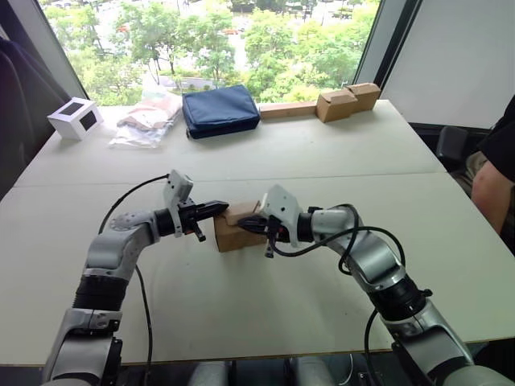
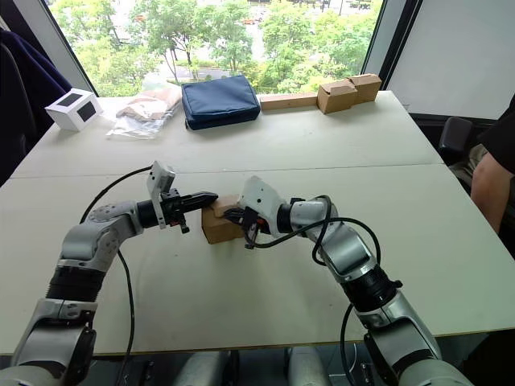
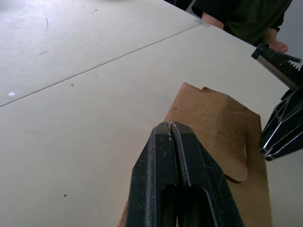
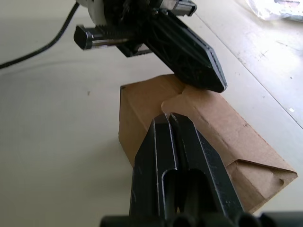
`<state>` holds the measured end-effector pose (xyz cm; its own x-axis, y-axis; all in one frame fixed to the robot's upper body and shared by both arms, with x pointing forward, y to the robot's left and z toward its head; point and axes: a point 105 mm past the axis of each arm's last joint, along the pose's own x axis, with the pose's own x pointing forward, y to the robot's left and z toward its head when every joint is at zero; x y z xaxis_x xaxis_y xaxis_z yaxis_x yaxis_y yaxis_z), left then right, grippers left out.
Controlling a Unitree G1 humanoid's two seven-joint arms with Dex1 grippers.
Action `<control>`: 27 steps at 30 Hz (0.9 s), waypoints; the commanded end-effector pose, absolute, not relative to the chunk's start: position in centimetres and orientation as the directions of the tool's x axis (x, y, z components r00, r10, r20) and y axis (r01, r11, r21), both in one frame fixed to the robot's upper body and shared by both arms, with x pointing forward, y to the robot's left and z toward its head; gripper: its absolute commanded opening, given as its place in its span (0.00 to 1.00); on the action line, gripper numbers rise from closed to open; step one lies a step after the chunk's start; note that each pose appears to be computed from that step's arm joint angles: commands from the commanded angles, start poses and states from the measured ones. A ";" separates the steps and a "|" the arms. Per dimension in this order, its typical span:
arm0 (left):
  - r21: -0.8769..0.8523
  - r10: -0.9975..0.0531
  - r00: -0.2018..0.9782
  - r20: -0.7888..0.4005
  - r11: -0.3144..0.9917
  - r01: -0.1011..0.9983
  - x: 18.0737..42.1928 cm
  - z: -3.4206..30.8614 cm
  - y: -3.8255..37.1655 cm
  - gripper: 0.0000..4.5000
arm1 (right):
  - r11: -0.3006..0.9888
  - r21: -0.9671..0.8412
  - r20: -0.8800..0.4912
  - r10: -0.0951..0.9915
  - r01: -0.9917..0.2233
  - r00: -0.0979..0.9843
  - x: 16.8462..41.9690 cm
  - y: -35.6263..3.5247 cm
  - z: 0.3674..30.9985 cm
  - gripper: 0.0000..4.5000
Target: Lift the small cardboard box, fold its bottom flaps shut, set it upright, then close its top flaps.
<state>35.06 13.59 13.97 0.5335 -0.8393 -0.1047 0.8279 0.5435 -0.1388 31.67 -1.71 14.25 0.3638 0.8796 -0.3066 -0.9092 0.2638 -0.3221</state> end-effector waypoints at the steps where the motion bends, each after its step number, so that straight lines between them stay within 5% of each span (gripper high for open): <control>1: -0.166 -0.837 0.539 -0.095 0.547 0.821 34.9 13.8 14.0 0.01 | 0.252 -0.396 -0.292 0.877 -0.883 0.381 32.1 -1.4 15.2 0.00; 15: -0.201 -0.840 0.537 -0.077 0.541 0.817 34.8 14.1 13.9 0.01 | 0.221 -0.539 -0.353 0.817 -0.813 0.457 34.1 -1.8 13.7 0.00; 21: -0.201 -0.834 0.547 -0.065 0.548 0.812 35.0 14.5 13.9 0.01 | 0.228 -0.418 -0.249 0.902 -0.879 0.352 32.2 -0.9 16.7 0.00; 27: -0.228 -0.828 0.561 -0.006 0.547 0.805 35.4 15.8 13.9 0.01 | 0.147 -0.410 -0.314 0.904 -0.900 0.290 30.7 -1.2 16.1 0.00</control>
<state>35.17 13.60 14.06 0.5533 -0.8307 -0.0618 0.8001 0.5506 -0.2378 31.38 -1.45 15.40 0.3098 0.8941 -0.3235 -0.9053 0.1735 -0.3876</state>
